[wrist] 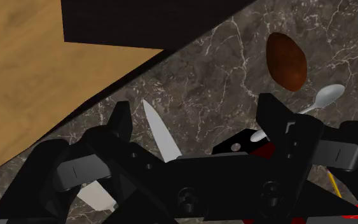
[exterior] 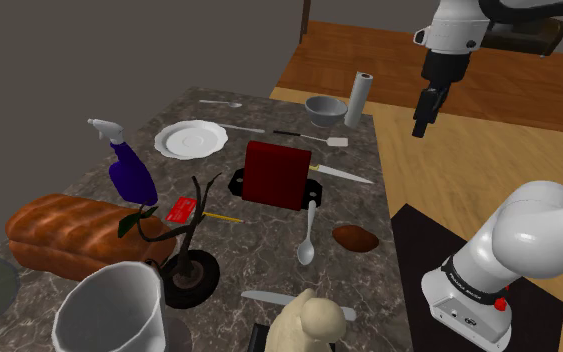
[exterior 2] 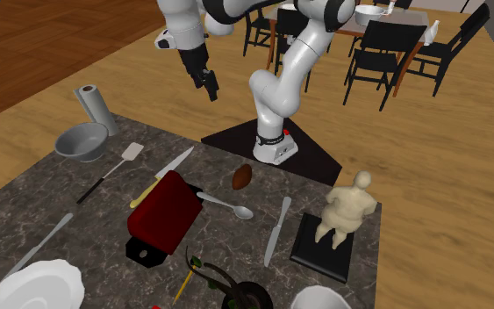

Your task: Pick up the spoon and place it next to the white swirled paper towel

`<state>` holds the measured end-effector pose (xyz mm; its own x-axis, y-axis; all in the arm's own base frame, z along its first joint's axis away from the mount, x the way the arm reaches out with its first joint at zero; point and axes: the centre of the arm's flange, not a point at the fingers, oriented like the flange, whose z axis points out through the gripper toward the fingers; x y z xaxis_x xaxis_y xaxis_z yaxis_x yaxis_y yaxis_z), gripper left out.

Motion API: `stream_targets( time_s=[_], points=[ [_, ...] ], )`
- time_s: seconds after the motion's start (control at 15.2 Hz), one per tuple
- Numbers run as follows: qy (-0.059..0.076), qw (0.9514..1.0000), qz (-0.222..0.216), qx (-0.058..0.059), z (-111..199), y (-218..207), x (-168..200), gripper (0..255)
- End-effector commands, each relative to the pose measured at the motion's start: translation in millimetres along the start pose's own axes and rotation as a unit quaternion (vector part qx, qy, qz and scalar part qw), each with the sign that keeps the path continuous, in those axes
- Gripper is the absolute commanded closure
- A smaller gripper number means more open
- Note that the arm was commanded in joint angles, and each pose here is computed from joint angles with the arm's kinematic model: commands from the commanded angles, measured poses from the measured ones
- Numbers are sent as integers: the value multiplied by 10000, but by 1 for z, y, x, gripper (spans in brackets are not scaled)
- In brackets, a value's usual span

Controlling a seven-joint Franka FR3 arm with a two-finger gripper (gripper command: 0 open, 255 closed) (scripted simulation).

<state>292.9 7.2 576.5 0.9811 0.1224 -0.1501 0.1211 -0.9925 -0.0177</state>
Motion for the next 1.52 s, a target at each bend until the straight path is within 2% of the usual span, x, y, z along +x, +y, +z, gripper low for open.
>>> stream_targets(
  time_s=[0.0, 0.13, 0.33, 0.53, 0.73, 0.86, 1.06, 1.25, 1.45],
  points=[
    [0, 10000, 0, 0, 0, 0, 0, 0],
    [61, 9991, 411, 97, 18, -17, -1, 0],
    [153, 9943, 1025, 241, 44, -42, 1, 0],
    [243, 9855, 1635, 385, 69, -68, 6, 0],
    [333, 9726, 2239, 527, 93, -94, 15, 0],
    [392, 9618, 2636, 621, 109, -111, 23, 0],
    [480, 9424, 3223, 759, 131, -135, 38, 0],
    [565, 9191, 3796, 894, 153, -158, 56, 0],
    [648, 8920, 4355, 1025, 174, -179, 78, 0]
  ],
)
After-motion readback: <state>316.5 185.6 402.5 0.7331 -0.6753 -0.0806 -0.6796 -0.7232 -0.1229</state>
